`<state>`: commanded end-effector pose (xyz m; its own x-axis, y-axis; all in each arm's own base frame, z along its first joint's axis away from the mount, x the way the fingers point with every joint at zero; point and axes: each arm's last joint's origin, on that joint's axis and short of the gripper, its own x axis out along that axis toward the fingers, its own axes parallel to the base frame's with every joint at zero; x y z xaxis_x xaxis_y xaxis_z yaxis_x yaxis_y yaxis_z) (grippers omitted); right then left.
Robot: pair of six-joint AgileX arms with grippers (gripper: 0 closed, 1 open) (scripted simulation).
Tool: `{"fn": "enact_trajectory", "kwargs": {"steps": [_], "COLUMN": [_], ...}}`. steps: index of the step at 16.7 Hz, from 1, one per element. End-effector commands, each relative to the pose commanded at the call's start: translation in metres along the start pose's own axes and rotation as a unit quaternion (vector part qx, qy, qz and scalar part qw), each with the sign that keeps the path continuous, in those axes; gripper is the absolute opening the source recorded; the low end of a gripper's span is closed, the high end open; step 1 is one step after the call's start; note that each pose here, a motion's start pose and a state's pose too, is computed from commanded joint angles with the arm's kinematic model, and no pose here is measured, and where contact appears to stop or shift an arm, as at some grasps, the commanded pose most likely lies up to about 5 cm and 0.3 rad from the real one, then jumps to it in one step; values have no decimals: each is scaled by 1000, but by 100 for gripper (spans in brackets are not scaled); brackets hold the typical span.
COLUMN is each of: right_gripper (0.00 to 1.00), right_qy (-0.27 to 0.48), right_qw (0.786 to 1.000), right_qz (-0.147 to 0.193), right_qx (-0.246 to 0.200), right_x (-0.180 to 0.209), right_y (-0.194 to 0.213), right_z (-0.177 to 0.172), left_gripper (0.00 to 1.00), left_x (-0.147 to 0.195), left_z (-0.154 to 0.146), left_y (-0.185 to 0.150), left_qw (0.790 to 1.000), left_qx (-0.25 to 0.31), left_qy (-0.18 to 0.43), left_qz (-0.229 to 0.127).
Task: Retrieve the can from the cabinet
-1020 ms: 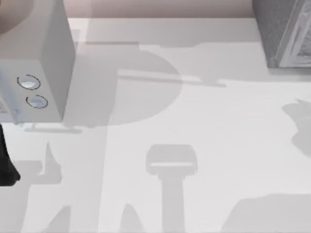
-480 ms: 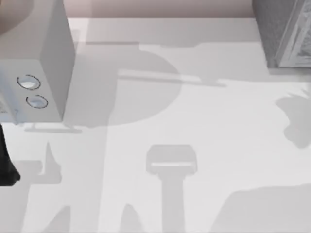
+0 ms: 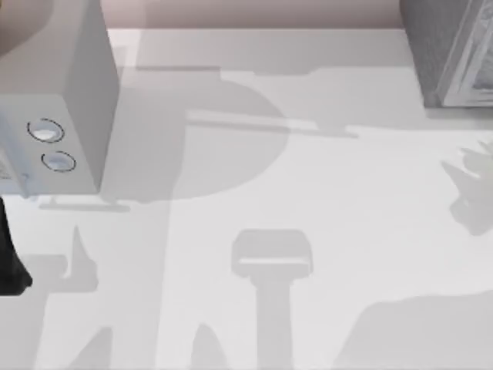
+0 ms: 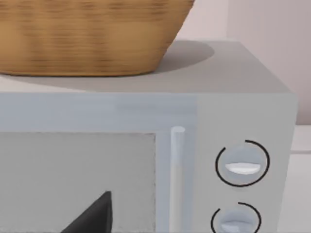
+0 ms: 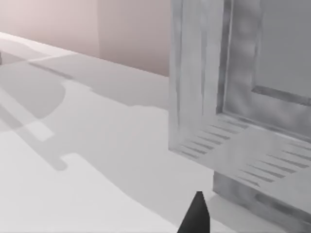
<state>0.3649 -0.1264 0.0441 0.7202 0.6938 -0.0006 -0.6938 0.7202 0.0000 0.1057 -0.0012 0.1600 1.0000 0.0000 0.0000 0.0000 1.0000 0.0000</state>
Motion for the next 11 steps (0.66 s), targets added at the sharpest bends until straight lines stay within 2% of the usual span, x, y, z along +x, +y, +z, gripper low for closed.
{"fn": "enact_trajectory", "kwargs": {"steps": [5,11], "right_gripper": [98,100], "right_qy": [0,0], "right_qw": [1000,1000], "right_qz": [0,0], "right_qx": [0,0], "right_x": [0,0], "right_y": [0,0], "right_z": [0,0], "left_gripper": [100,100], "left_x": [0,0], "left_z": [0,0], "left_y": [0,0], "left_qw": [1000,1000], "left_qx": [0,0], "left_qy": [0,0], "left_qz": [0,0]}}
